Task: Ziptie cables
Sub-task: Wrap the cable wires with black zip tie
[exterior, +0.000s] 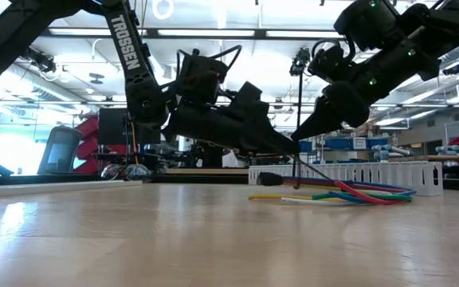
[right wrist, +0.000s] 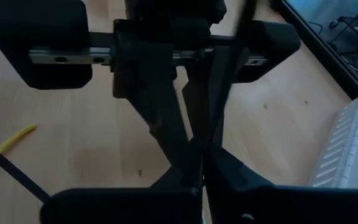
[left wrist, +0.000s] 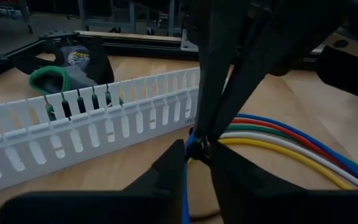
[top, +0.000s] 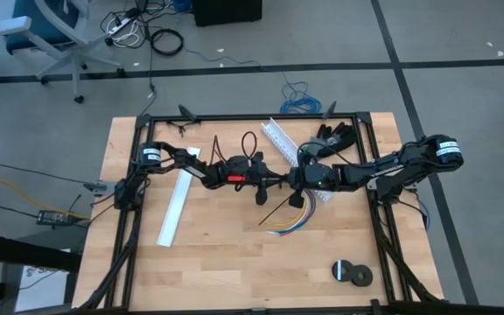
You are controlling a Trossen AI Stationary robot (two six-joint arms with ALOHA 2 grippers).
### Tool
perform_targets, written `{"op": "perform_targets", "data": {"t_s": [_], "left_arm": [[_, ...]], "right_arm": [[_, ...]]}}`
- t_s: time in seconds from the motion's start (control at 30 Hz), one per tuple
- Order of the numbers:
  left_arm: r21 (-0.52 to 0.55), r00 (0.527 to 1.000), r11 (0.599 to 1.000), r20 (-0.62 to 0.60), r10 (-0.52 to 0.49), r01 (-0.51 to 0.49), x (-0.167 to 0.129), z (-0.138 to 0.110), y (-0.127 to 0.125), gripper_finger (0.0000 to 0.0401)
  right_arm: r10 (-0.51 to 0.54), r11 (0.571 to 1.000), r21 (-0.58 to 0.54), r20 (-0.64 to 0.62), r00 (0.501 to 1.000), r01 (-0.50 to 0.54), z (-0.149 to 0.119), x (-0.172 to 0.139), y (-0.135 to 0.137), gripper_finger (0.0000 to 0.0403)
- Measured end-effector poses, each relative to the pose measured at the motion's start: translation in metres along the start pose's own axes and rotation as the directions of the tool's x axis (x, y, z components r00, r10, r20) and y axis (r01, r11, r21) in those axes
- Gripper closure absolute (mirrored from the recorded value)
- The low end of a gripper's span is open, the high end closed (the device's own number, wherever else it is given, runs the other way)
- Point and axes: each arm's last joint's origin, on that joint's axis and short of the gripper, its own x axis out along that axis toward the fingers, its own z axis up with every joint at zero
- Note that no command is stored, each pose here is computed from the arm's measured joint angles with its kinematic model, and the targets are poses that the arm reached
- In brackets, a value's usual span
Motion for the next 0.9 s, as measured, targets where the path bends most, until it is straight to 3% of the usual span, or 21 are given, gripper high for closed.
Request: {"op": "perform_targets", "data": {"t_s": [0.13,0.27,0.5,0.67,0.77,0.9], "left_arm": [[-0.003,1.000,1.000,-0.014,-0.014,0.014,0.000,-0.001,0.000,0.0278],[-0.009,0.994,0.994,0.001,-0.107,0.107,-0.001,0.001,0.007,0.0257],[-0.085,0.950,0.947,0.065,-0.306,0.311,-0.011,0.009,0.039,0.0252],[-0.169,0.944,0.929,0.048,-0.327,0.330,-0.018,0.007,0.065,0.0252],[-0.184,0.928,0.910,0.043,-0.371,0.372,-0.020,0.006,0.067,0.0252],[-0.183,0.919,0.901,0.040,-0.393,0.394,-0.019,0.006,0.064,0.0252]], "right_arm": [[0.041,0.999,-0.005,-0.014,0.999,-0.041,-0.002,0.000,0.002,0.0402],[0.062,0.998,0.006,-0.063,0.996,-0.062,-0.006,-0.001,0.005,0.0403],[0.082,0.997,0.014,-0.074,0.994,-0.082,-0.008,-0.003,0.011,0.0403],[0.136,0.991,0.026,-0.054,0.989,-0.134,-0.006,-0.004,0.015,0.0403],[0.222,0.974,0.054,-0.077,0.972,-0.218,-0.008,-0.005,0.017,0.0403],[0.262,0.964,0.097,-0.159,0.952,-0.249,-0.016,-0.006,0.018,0.0403]]}}
